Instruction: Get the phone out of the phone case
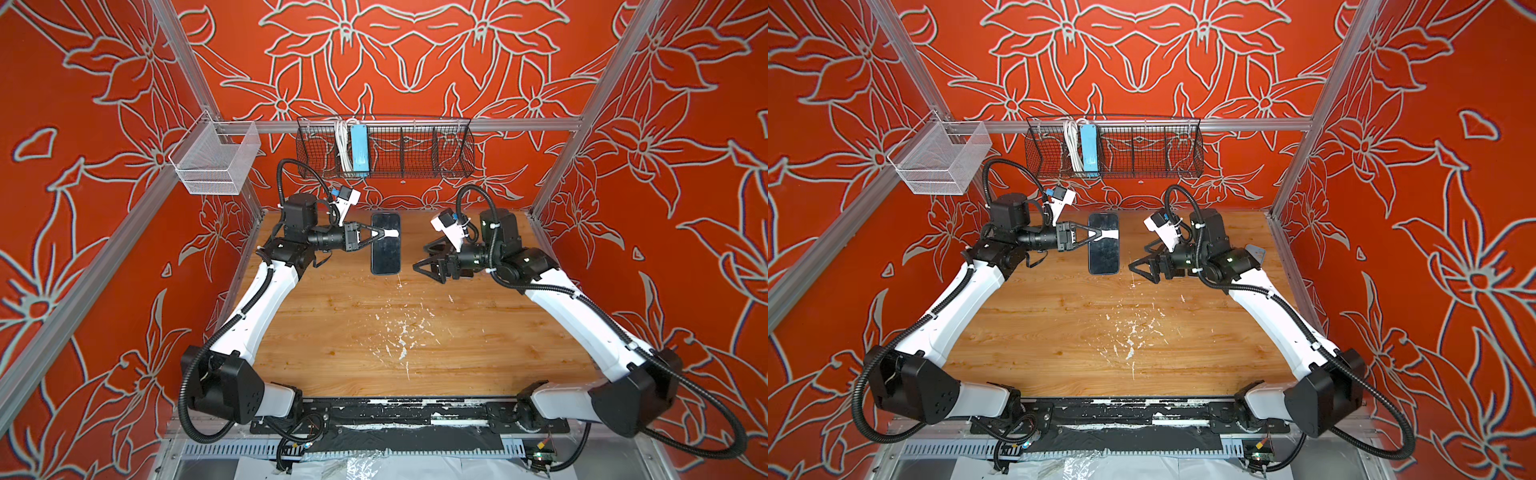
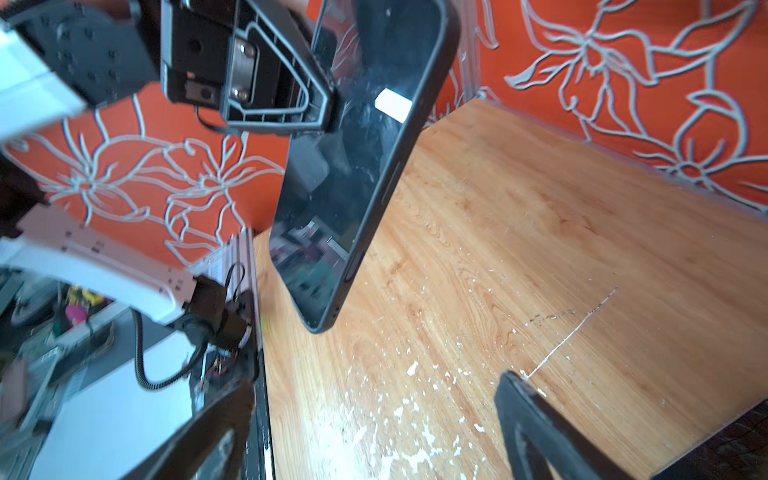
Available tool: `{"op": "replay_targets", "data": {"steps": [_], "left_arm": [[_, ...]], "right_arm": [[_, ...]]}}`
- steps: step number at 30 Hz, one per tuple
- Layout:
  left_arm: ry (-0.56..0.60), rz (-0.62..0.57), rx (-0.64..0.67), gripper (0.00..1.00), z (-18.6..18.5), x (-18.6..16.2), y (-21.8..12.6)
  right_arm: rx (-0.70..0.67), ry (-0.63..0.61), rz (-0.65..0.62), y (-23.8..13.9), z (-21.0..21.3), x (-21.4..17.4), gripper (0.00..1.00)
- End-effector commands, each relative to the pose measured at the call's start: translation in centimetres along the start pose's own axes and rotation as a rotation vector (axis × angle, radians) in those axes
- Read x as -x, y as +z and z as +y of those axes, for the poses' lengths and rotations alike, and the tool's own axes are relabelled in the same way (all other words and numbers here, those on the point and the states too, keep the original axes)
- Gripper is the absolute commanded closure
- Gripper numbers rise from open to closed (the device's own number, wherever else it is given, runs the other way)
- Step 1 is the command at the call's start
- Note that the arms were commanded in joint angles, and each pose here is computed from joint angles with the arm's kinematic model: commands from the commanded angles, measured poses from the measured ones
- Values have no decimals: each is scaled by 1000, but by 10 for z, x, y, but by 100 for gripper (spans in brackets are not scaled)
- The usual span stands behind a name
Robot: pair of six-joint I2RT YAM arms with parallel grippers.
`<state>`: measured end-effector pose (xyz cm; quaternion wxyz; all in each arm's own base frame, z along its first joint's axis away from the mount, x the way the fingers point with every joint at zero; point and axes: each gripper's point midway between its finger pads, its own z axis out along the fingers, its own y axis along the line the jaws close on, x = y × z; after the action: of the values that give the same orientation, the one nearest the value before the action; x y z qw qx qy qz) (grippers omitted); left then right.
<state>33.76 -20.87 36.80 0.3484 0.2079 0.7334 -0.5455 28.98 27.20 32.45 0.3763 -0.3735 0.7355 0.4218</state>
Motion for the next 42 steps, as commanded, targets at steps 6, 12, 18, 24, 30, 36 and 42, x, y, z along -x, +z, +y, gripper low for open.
{"op": "replay_targets", "data": {"steps": [6,12,18,24,30,36,42], "left_arm": [[97,68,-92,100,-8,-9,1],[95,64,-129,100,-7,-4,5],[99,42,-197,100,-16,3,5],[96,42,-218,100,-20,4,5],[91,47,-222,100,-20,0,4],[92,50,-224,100,-20,-3,4],[100,50,-228,100,-22,-3,3]], "right_arm": [[181,-26,115,1,28,-21,24],[190,-37,154,9,35,-32,28],[189,-55,188,26,39,-41,33],[212,-60,193,37,43,-39,38],[237,-75,198,46,48,-34,43],[246,-90,198,52,50,-27,49],[233,-97,217,53,47,-28,60]]}}
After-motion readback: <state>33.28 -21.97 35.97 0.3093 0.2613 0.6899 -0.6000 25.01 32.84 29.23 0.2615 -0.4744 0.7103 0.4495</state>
